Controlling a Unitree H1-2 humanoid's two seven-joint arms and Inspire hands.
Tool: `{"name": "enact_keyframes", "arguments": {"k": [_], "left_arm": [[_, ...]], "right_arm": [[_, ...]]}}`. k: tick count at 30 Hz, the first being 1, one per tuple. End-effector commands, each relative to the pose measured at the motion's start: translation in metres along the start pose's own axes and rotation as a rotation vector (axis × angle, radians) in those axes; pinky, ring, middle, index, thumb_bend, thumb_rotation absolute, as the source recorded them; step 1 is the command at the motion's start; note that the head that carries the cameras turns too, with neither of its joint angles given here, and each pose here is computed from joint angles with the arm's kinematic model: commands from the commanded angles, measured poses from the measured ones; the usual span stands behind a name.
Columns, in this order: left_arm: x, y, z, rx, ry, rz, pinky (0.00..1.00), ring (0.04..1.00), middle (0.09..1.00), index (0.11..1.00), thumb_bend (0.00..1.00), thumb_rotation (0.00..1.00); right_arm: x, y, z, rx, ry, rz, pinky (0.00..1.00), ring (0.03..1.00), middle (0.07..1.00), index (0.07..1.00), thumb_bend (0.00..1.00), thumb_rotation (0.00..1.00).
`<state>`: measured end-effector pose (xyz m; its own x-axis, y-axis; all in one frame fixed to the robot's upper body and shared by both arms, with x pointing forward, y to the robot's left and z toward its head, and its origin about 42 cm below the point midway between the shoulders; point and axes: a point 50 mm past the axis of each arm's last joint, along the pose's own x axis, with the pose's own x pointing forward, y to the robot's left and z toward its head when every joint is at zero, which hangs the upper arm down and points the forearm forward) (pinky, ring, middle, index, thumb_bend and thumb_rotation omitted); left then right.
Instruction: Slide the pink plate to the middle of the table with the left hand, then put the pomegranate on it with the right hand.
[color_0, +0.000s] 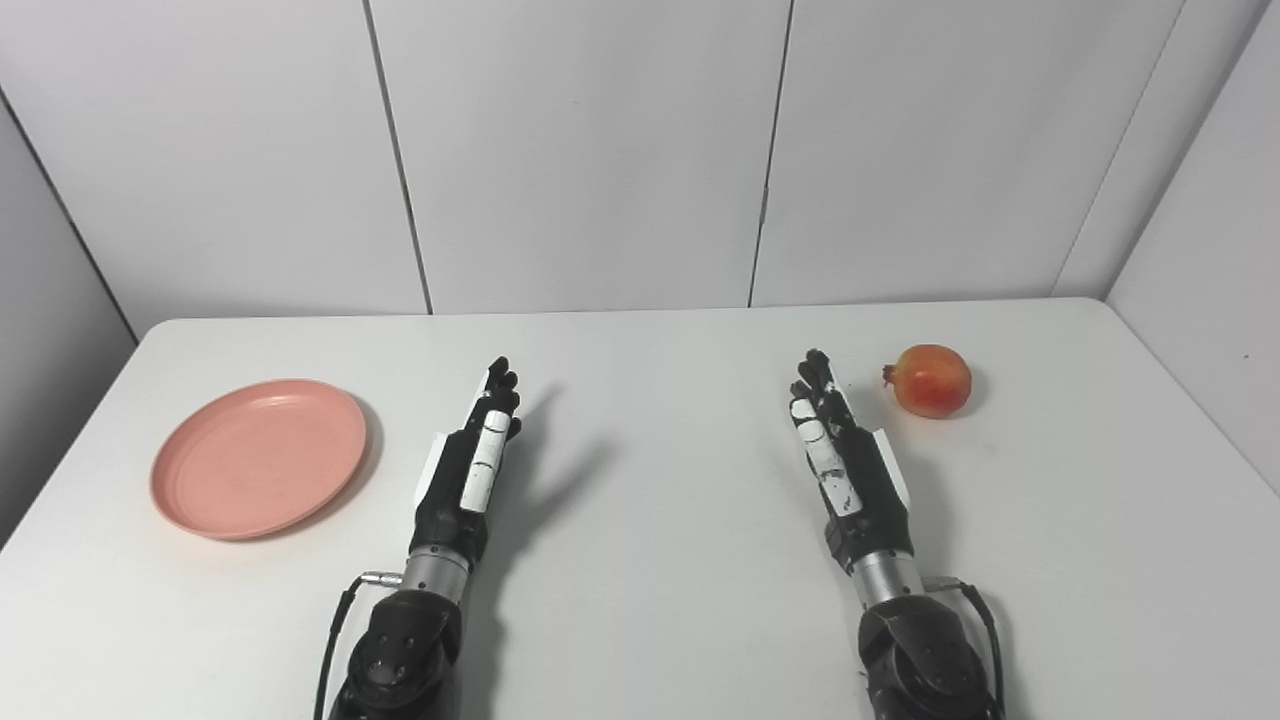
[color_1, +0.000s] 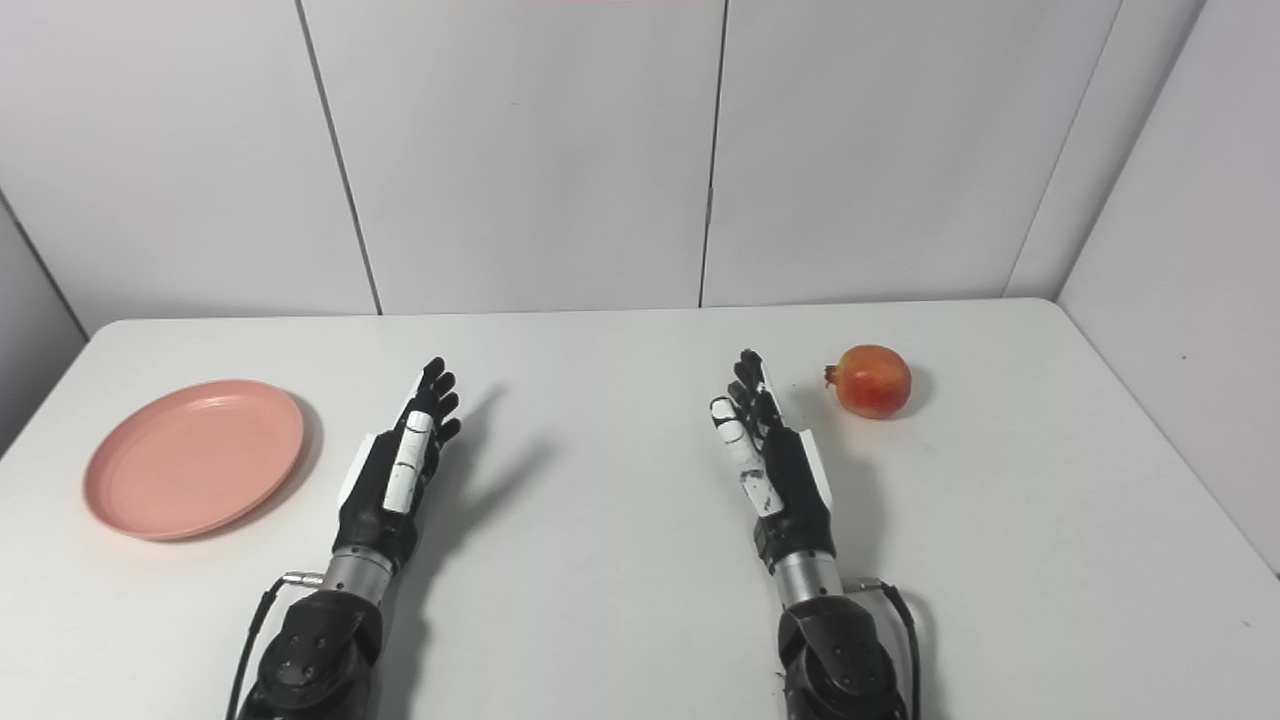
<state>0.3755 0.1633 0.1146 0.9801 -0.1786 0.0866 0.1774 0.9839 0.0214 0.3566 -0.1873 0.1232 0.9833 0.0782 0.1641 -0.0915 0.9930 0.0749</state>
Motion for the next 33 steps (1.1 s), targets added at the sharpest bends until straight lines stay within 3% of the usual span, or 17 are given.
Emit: {"name": "enact_keyframes", "arguments": {"k": [1, 11, 16, 19, 24, 33], "left_arm": [[0.008, -0.001, 0.016, 0.021, -0.078, -0.014, 0.97, 0.989, 1.0, 0.997, 0.62, 1.0], [0.008, -0.004, 0.016, 0.024, -0.08, -0.016, 0.96, 0.987, 1.0, 1.0, 0.62, 1.0], [0.007, -0.018, 0.012, 0.053, -0.069, 0.027, 0.93, 0.96, 0.98, 0.97, 0.64, 1.0], [0.007, -0.03, 0.01, 0.077, -0.048, 0.038, 0.94, 0.964, 0.976, 0.958, 0.7, 1.0], [0.007, -0.044, 0.007, 0.063, -0.03, -0.049, 1.0, 0.999, 1.0, 0.998, 0.67, 1.0], [0.011, -0.054, 0.006, 0.062, -0.031, -0.065, 1.0, 1.0, 1.0, 1.0, 0.61, 1.0]], "right_arm": [[0.008, 0.005, 0.014, 0.01, -0.062, 0.009, 0.99, 0.984, 0.991, 0.986, 0.67, 0.8], [0.007, 0.002, 0.013, 0.009, -0.063, 0.01, 0.99, 0.985, 0.992, 0.987, 0.65, 0.8], [0.002, -0.011, 0.014, -0.001, -0.051, 0.032, 1.0, 1.0, 1.0, 1.0, 0.67, 0.8], [-0.002, -0.022, 0.015, -0.015, -0.041, 0.07, 1.0, 1.0, 1.0, 1.0, 0.65, 0.86], [-0.006, -0.041, 0.013, -0.034, -0.038, 0.095, 1.0, 1.0, 1.0, 1.0, 0.62, 0.89], [-0.005, -0.054, 0.009, -0.024, -0.029, 0.097, 1.0, 1.0, 1.0, 1.0, 0.63, 0.89]]}}
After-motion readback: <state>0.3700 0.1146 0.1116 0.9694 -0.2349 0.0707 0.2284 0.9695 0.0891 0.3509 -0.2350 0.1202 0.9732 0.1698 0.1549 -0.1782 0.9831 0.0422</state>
